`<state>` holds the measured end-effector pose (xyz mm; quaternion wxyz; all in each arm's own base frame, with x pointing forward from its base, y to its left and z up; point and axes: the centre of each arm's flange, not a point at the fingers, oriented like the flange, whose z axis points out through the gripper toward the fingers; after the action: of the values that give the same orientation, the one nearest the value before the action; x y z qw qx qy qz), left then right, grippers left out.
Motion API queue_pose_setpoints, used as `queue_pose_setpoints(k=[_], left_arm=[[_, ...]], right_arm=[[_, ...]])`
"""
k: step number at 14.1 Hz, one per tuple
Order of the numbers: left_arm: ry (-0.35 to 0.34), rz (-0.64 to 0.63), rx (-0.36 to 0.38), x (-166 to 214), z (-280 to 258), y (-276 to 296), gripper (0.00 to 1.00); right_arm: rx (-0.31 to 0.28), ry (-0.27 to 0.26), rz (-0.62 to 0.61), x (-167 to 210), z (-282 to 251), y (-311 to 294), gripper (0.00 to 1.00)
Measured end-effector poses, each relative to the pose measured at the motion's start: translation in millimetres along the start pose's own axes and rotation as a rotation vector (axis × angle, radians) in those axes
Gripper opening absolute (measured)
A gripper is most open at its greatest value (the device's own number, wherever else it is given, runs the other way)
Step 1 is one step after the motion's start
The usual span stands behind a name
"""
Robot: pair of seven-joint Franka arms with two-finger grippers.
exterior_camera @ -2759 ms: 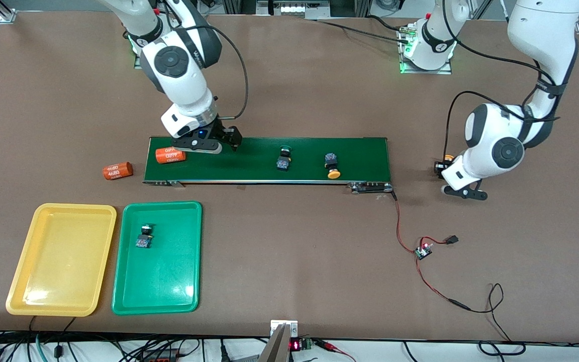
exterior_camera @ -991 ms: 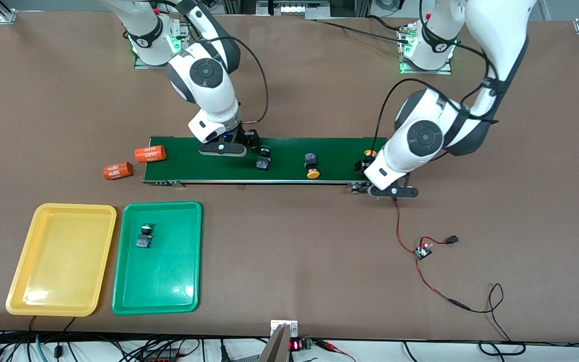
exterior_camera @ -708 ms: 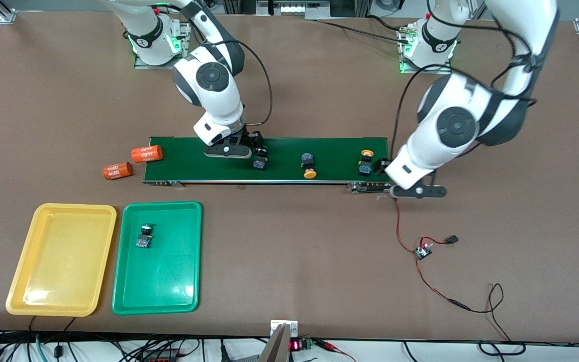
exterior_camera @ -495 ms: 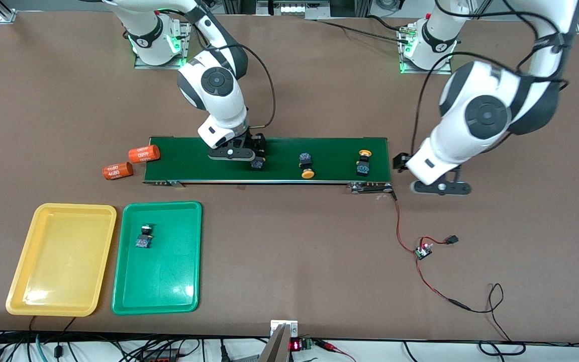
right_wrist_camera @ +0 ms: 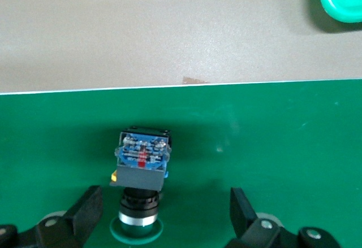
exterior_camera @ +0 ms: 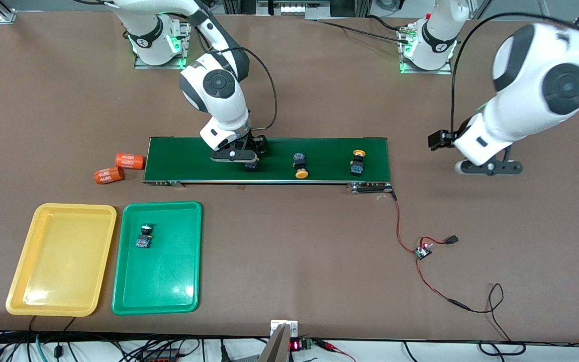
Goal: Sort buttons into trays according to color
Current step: 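Lift the button with the right gripper while the left gripper withdraws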
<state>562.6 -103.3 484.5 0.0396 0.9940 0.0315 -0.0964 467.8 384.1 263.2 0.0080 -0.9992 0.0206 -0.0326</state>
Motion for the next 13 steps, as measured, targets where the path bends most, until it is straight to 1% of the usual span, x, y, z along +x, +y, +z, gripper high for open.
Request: queue_pose_setpoints(k=[1,2,3,4,5,6,9,11,13], left_arm=[[0.01,-0.031,-0.042,-0.5,-11.9,-14.8,1.0],[0.028,-0.04,-0.057,-1.5,-24.3,-30.2,1.0],[0.052,-0.029,-0.049,-3.7,-36.7,-42.6,1.0],[0.075,-0.009,-0.009,-7.0,-48.9,-51.5,1.0],[0.082,0.003,0.039,-12.0,-60.5,-55.5,1.0],[0.066,0.01,0.073,-18.9,-70.3,-56.2,1.0],[-0.027,0.044,0.106,-38.4,-88.6,-53.8,1.0],[-0.038,0.079,0.109,-42.0,-93.9,-50.3,1.0],[-0.046,0.094,0.11,-40.4,-91.0,-48.8,1.0]], right_arm=[[0.001,0.0,0.0,0.0,1.1,-0.1,1.0],[0.003,0.0,0.0,0.0,3.5,-0.4,1.0],[0.006,0.0,0.0,0.1,7.7,-0.6,0.99],[0.006,0.0,-0.002,0.4,13.7,0.0,0.99],[0.002,0.003,-0.008,0.9,19.7,1.0,0.92],[-0.003,0.004,-0.015,1.0,25.0,2.0,0.76],[-0.013,0.009,-0.019,3.1,28.5,5.1,0.45],[-0.011,0.017,-0.015,7.1,25.0,6.9,0.44],[-0.007,0.037,-0.003,17.1,15.7,11.3,0.44]])
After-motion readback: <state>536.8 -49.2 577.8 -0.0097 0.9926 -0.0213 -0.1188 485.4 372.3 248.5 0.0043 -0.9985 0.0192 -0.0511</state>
